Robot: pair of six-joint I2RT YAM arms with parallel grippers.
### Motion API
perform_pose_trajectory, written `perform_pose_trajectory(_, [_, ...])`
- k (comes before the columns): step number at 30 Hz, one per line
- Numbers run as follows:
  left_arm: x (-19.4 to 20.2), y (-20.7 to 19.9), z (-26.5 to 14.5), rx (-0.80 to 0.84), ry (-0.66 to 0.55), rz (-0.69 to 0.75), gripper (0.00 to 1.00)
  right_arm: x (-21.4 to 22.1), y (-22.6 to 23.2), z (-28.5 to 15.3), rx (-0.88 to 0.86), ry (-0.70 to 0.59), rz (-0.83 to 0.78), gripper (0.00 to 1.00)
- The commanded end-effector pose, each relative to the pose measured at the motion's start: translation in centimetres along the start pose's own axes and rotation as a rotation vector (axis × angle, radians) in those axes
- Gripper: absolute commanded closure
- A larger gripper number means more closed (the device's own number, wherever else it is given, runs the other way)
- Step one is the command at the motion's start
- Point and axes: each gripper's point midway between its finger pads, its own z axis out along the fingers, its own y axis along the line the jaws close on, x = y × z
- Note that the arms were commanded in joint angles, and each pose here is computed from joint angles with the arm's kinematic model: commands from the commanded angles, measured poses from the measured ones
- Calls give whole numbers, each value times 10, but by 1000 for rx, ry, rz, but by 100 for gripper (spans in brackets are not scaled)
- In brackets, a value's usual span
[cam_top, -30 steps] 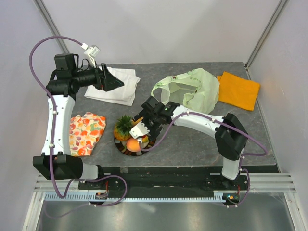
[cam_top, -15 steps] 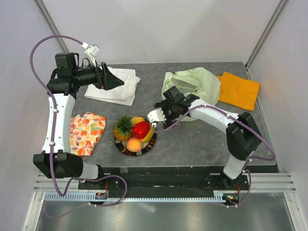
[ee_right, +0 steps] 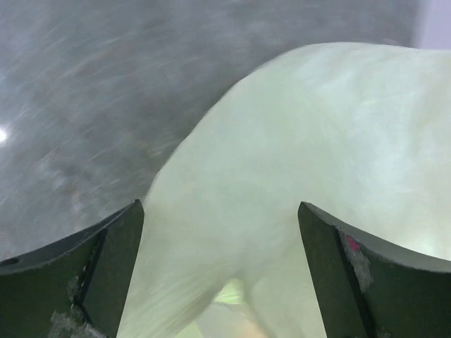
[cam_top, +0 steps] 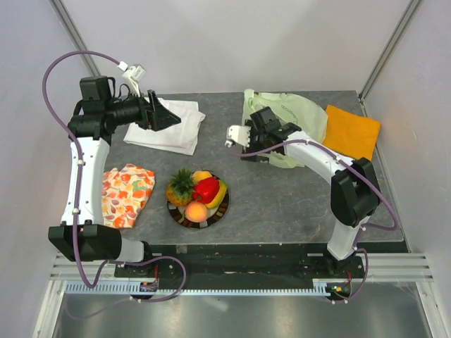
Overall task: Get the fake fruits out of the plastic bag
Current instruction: Adjust the plastic bag at the center of the board, then reset both arms
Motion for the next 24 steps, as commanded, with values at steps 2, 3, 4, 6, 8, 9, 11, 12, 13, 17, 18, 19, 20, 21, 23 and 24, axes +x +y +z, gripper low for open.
perform_pose_trajectory(2, [-3,5,-12,-103,-21,44,12,-31,-96,-57,340,-78,437,2])
perform_pose_trajectory(3, [0,6,-13,-112,-16,39,11,-43,-104,-71,347,-124,465,2])
perform_pose_trajectory(4, [0,8,-14,-129,-16,38,10,-55,-100,-76,303,-182,491,2])
perform_pose_trajectory(6, [2,10,-15,-141,-12,34,1,-63,-91,-94,271,-239,592,2])
perform_pose_trajectory(8, [2,17,-17,-183,-13,33,1,-66,-85,-112,264,-262,651,2])
perform_pose_trajectory(9, [2,20,-17,-201,-10,30,1,-66,-83,-120,260,-272,705,2])
perform_pose_trajectory(11, [2,34,-20,-279,-13,30,1,-70,-80,-140,230,-322,740,2])
perform_pose_trajectory(12, [5,40,-21,-307,-10,27,1,-66,-85,-147,256,-332,778,2])
perform_pose_trajectory(13, [6,49,-24,-363,-11,25,1,-60,-93,-155,292,-351,881,2])
perform_pose_trajectory(17, [10,75,-34,-508,-3,51,1,-34,-112,-192,480,-317,999,2])
perform_pose_trajectory(18, [10,80,-36,-534,-3,50,1,-24,-118,-203,549,-291,1026,2])
perform_pose_trajectory(19, [10,86,-40,-578,-6,48,1,-20,-118,-207,568,-278,1036,2])
perform_pose_trajectory(20, [11,89,-42,-597,-6,44,1,-15,-114,-211,573,-254,1029,2])
perform_pose_trajectory(21, [12,92,-42,-611,-5,42,1,-9,-112,-213,591,-230,1041,2])
perform_pose_trajectory(23, [13,98,-44,-633,-6,33,1,4,-110,-218,644,-198,1077,2])
perform_pose_trajectory(24, [14,99,-44,-634,-3,29,1,8,-106,-215,647,-182,1088,2])
